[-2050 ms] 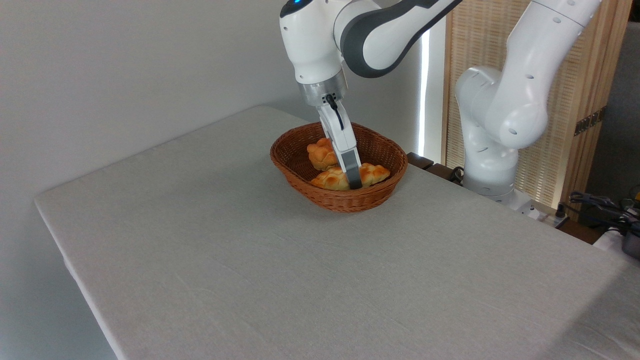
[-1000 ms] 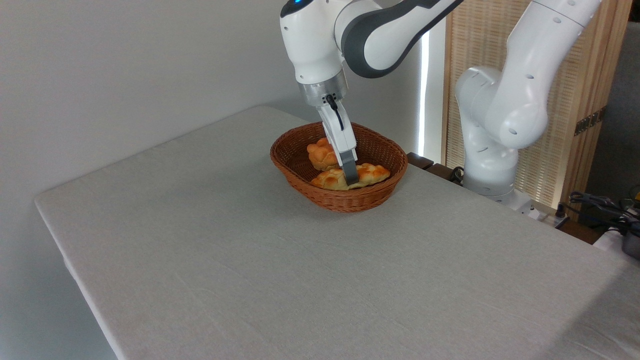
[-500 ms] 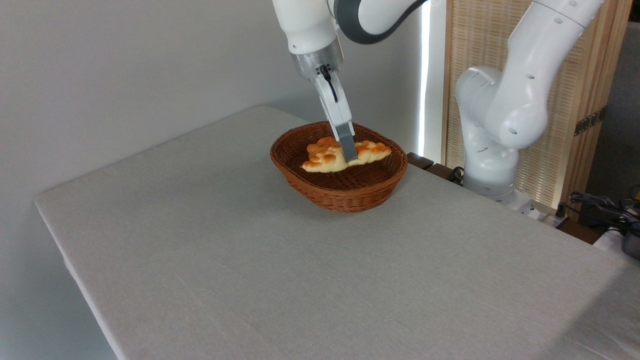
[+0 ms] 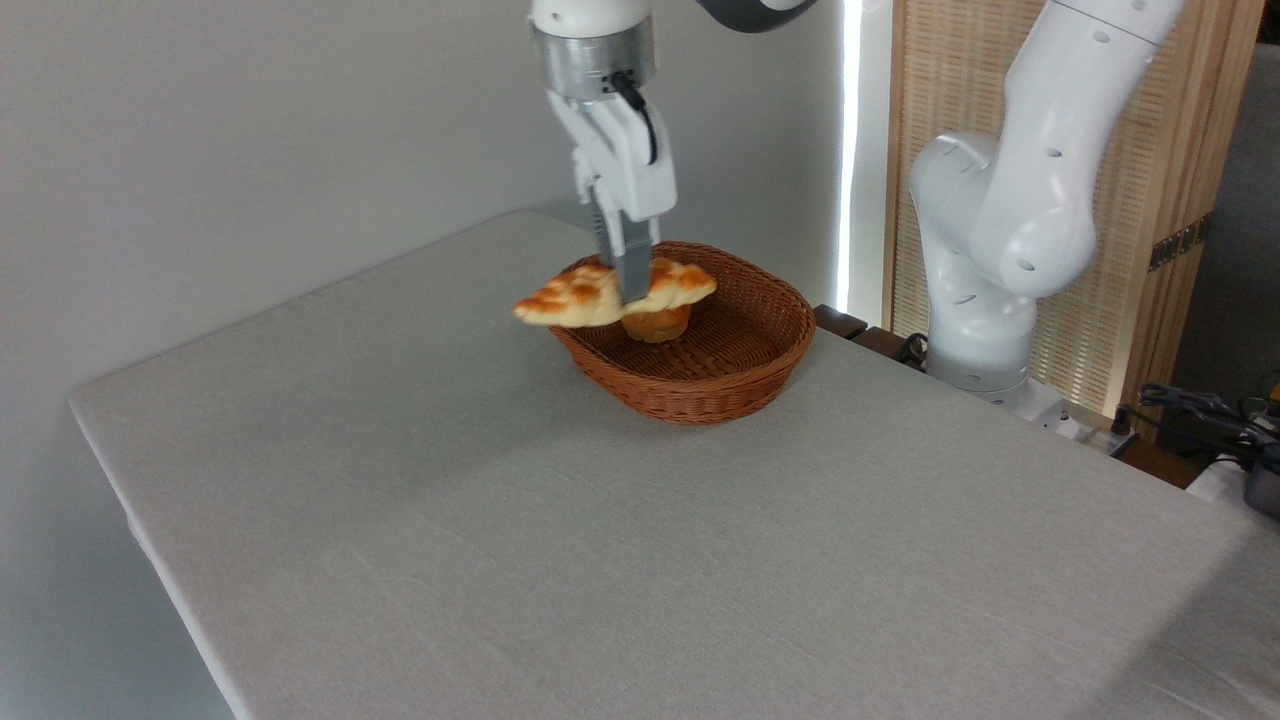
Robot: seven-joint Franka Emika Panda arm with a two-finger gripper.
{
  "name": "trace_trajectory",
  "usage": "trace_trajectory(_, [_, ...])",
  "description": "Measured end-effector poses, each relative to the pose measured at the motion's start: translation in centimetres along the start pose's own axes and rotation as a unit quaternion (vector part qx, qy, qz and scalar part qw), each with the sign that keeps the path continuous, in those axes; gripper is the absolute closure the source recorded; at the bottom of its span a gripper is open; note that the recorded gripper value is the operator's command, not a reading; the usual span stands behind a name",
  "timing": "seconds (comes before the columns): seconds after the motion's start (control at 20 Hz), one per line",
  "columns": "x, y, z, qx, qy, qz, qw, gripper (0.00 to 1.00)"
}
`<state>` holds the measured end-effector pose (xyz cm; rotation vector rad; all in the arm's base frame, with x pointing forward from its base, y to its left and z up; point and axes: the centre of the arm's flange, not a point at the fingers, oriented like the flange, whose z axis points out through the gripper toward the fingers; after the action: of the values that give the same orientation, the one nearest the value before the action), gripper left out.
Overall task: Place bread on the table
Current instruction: 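Carry the croissant beside the basket and lower it onto the table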
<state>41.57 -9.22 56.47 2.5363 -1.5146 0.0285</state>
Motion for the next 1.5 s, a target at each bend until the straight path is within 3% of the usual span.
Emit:
trace_trajectory(0.2, [3.6, -8.3, -0.2, 0.020, -0.022, -0.047, 0.9984, 0.72])
trace_trajectory(0.3, [6.4, -11.7, 2.1, 0.022, -0.045, -0.063, 0.9968, 0.72])
trace_trajectory(0.45, [10.5, -15.0, 6.6, 0.023, -0.054, -0.106, 0.9926, 0.66])
trace_trajectory(0.5, [11.5, -15.7, 8.1, 0.029, -0.056, -0.115, 0.9914, 0.60])
trace_trajectory(0.65, [12.9, -16.6, 10.4, 0.033, -0.062, -0.132, 0.9887, 0.15])
trace_trajectory(0.75, [13.0, -16.7, 10.5, 0.034, -0.063, -0.139, 0.9877, 0.00])
trace_trajectory(1.5, [12.5, -17.5, 12.3, 0.027, -0.077, -0.146, 0.9859, 0.00])
